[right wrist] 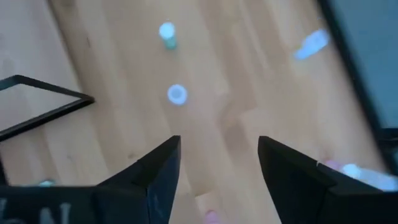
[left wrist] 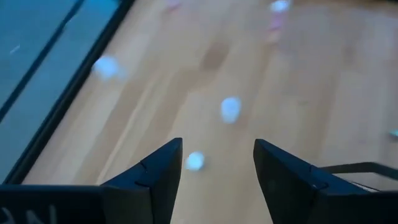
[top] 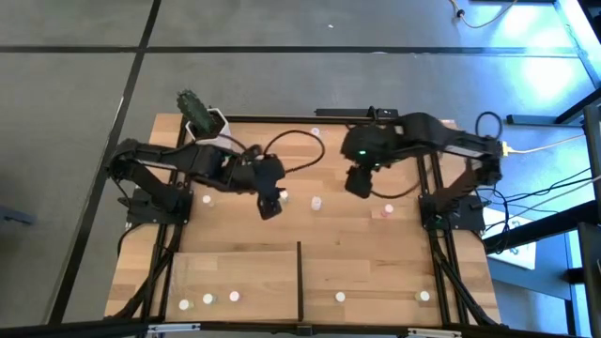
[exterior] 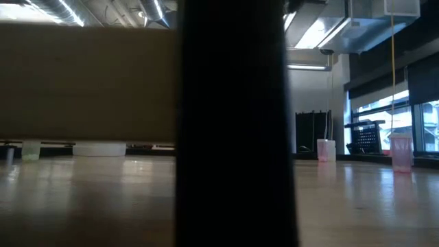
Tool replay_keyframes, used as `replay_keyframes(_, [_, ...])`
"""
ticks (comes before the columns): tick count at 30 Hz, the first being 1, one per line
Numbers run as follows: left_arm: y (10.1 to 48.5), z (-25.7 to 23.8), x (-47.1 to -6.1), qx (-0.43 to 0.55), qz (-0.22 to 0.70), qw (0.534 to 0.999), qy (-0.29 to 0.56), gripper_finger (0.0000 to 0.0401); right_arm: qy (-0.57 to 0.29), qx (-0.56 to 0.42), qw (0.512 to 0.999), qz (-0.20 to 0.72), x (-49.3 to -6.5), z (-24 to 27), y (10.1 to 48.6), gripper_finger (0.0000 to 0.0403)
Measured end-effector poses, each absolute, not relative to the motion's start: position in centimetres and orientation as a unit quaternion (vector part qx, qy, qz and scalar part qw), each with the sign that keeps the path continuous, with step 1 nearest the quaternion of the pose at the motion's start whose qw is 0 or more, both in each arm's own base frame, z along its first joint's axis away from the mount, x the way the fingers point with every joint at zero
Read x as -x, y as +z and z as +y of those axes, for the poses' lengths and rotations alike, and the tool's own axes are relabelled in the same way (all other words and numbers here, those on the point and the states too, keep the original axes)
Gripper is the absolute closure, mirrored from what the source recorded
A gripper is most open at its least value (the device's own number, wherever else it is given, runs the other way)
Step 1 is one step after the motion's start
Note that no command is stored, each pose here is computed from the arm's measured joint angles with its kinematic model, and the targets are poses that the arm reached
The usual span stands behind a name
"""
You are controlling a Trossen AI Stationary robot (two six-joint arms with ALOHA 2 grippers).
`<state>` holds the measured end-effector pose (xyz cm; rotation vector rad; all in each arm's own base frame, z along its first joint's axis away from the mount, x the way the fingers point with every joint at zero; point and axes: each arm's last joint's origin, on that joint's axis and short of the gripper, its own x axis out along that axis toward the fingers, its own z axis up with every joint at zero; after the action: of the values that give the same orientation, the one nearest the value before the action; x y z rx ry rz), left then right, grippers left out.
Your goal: Pick and place medicine bottles onto shelf by color
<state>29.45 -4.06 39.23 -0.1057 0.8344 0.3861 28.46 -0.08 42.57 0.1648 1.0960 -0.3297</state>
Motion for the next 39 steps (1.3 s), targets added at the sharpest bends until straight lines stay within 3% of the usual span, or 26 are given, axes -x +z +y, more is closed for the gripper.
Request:
replay_keyframes(4, [39.3,-3.3,-30.8,0.017,0.390,0.911,0.131,0.0209,-0.168,-0.032,0.856,0.488,-26.5,0.7,44.1,0.0187])
replay_keyframes(14, [35.8,-1.2,-34.8,-0.022,0.432,0.896,0.103,0.0209,-0.116,0.017,0.878,0.463,-24.0,2.4,45.7,0.0187])
replay_keyframes(26, [29.7,-0.4,-39.0,-0.007,0.508,0.861,0.017,0.0209,-0.101,0.036,0.878,0.467,-24.0,2.5,45.7,0.0187])
replay_keyframes(39, [27.3,-0.1,-41.3,-0.003,0.493,0.870,0.019,0.0209,-0.101,0.028,0.892,0.439,-24.6,2.5,46.0,0.0187])
